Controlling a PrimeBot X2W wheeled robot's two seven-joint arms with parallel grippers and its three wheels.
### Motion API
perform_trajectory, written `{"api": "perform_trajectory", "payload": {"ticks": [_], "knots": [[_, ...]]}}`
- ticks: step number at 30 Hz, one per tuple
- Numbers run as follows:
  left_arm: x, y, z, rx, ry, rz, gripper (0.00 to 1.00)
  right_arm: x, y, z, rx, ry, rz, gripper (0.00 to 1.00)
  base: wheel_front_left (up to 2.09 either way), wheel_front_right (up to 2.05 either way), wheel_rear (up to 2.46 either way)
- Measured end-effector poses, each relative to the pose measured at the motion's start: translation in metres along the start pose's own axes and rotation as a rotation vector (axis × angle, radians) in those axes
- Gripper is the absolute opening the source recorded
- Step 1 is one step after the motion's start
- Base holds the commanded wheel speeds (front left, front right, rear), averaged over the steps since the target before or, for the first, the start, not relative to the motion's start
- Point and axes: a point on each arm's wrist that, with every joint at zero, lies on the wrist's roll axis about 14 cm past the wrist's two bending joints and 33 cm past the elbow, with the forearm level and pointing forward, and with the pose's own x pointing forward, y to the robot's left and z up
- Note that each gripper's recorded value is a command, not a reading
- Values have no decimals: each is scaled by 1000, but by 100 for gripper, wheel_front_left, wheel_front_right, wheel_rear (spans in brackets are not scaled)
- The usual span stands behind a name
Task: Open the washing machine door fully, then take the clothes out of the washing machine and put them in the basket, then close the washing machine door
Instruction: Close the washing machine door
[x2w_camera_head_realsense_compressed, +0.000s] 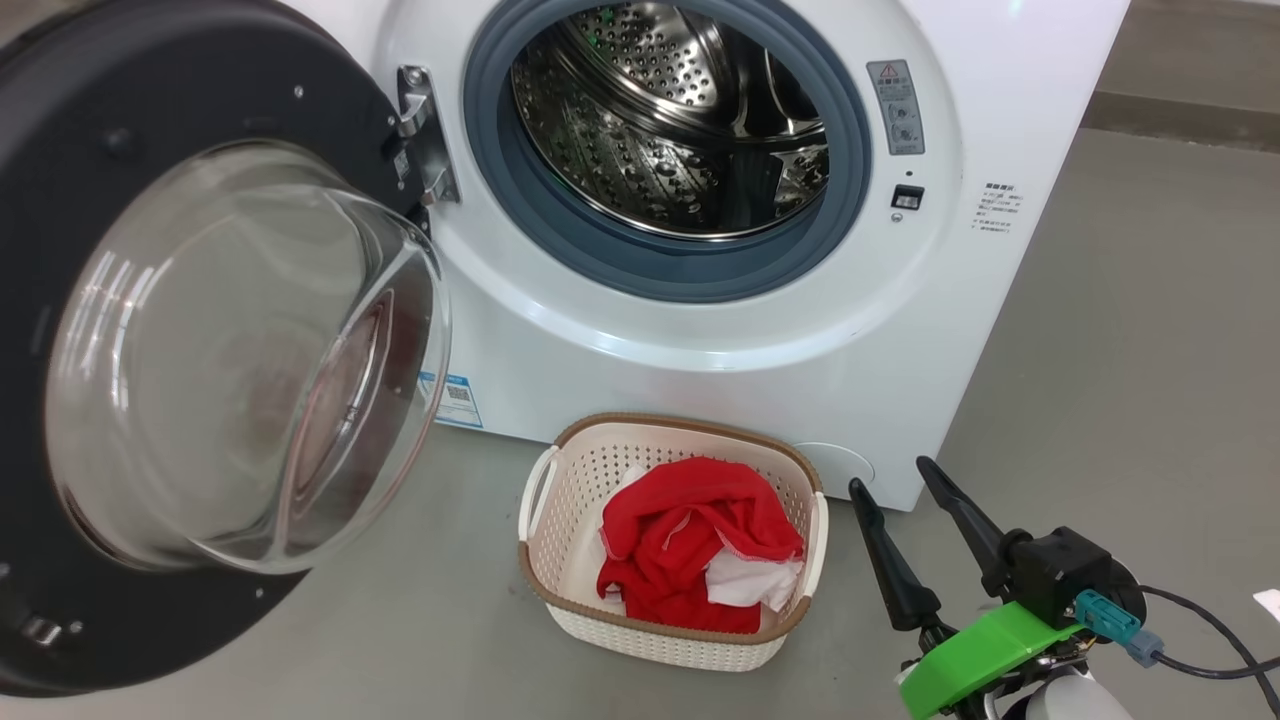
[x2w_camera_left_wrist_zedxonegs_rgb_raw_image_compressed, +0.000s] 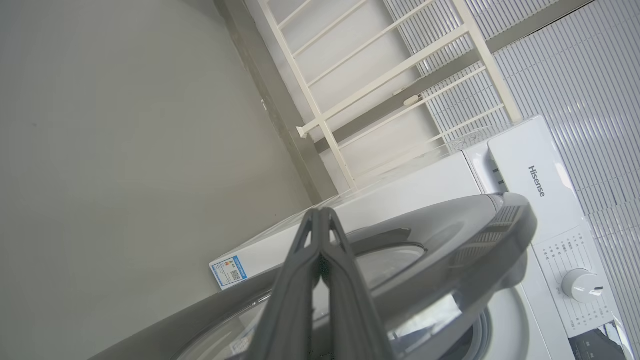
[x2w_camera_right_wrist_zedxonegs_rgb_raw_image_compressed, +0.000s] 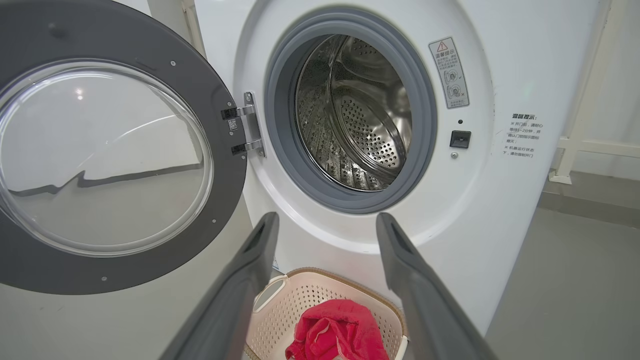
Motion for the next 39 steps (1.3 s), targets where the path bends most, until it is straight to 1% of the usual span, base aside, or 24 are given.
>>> {"api": "perform_trajectory", "payload": {"ticks": [7,13,16,28,39], "knots": [[-7,-17,-19,-142,25,-80,0,-8,-1,-1,-1,3,-12,100,0,0,0],[-17,-30,-42,-182,76,-130,0,-10,-5,0,2,0,-27,100,0,0,0],[-23,-42,-65,-199,119,-159,0,-10,-10,-3,9,7,-40,100,0,0,0],[-35,-74,-102,-177,206,-221,0,-14,-23,-10,25,22,-77,100,0,0,0],[-37,-98,-162,-212,343,-272,0,-20,-41,-4,22,3,-132,100,0,0,0]]}}
